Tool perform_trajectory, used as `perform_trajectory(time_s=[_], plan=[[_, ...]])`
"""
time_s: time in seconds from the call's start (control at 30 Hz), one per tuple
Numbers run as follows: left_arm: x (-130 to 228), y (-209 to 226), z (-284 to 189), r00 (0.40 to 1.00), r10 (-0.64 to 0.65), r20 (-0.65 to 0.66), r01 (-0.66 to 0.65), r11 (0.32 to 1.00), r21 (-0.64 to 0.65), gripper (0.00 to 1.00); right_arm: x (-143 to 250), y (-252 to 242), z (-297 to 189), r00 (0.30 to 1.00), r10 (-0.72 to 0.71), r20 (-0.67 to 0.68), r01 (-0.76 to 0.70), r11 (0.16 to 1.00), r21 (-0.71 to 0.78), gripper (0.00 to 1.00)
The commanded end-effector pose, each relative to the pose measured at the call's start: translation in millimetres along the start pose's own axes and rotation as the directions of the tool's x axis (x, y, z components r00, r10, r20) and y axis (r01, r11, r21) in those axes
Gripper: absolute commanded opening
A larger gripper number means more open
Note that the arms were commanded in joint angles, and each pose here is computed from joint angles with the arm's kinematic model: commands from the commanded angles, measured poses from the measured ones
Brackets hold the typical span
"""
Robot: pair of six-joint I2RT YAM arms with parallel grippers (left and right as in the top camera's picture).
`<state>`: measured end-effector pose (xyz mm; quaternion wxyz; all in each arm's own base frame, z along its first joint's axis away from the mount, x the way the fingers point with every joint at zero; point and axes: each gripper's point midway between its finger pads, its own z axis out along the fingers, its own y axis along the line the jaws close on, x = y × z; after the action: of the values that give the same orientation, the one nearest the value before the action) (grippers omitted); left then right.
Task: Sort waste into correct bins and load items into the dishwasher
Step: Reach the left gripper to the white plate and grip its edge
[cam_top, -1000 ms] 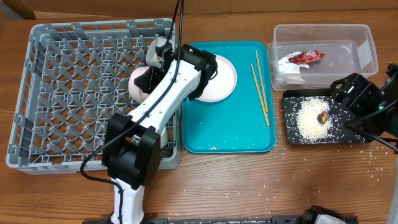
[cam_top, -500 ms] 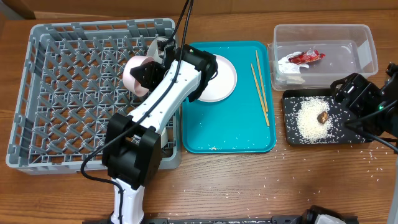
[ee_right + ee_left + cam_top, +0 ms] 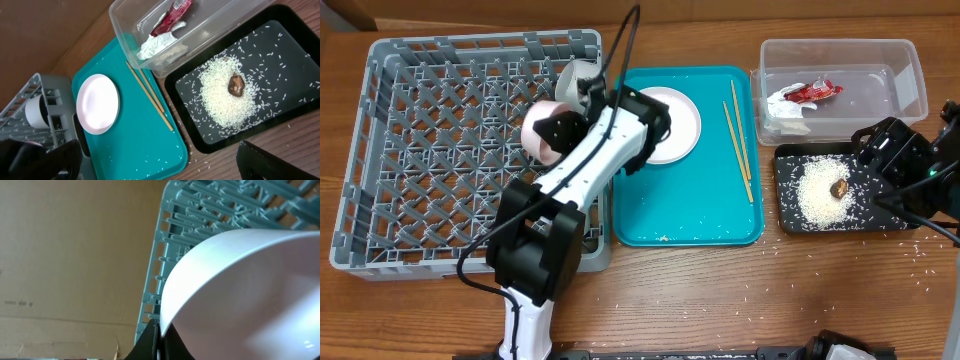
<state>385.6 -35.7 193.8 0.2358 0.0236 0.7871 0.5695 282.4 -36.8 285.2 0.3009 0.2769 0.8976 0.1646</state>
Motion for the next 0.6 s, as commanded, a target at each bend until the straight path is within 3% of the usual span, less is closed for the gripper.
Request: perform_trajectory(time_s=[0.0, 0.3, 0.33, 0.4, 0.57], plan=[[3.9, -10.6, -4.2, 0.999, -0.008, 0.031, 0.008, 1.000, -0.013, 0.04, -3.6, 2.0, -2.8, 1.000, 0.000, 0.012, 0.000, 1.000, -0.007, 1.00], [17.0, -27.1, -10.2, 0.999, 0.030, 0.029, -0.030, 0.999, 0.010, 0.07, -3.5, 1.9, -2.8, 1.000, 0.000, 0.012, 0.000, 1.000, -0.007, 1.00], [20.2, -29.7, -10.2, 0.999, 0.041, 0.010, -0.041, 0.999, 0.026, 0.23, -3.6, 2.0, -2.8, 1.000, -0.001, 0.012, 0.001, 1.000, -0.007, 1.00], [29.2, -35.9, -10.6, 0.996, 0.085, -0.035, -0.082, 0.994, 0.068, 0.39, -3.5, 1.9, -2.8, 1.000, 0.000, 0.012, 0.000, 1.000, -0.007, 1.00], [54.8, -58.0, -18.6, 0.976, 0.115, -0.185, -0.072, 0.972, 0.226, 0.43, -3.5, 1.9, -2.8, 1.000, 0.000, 0.012, 0.000, 1.000, -0.007, 1.00]])
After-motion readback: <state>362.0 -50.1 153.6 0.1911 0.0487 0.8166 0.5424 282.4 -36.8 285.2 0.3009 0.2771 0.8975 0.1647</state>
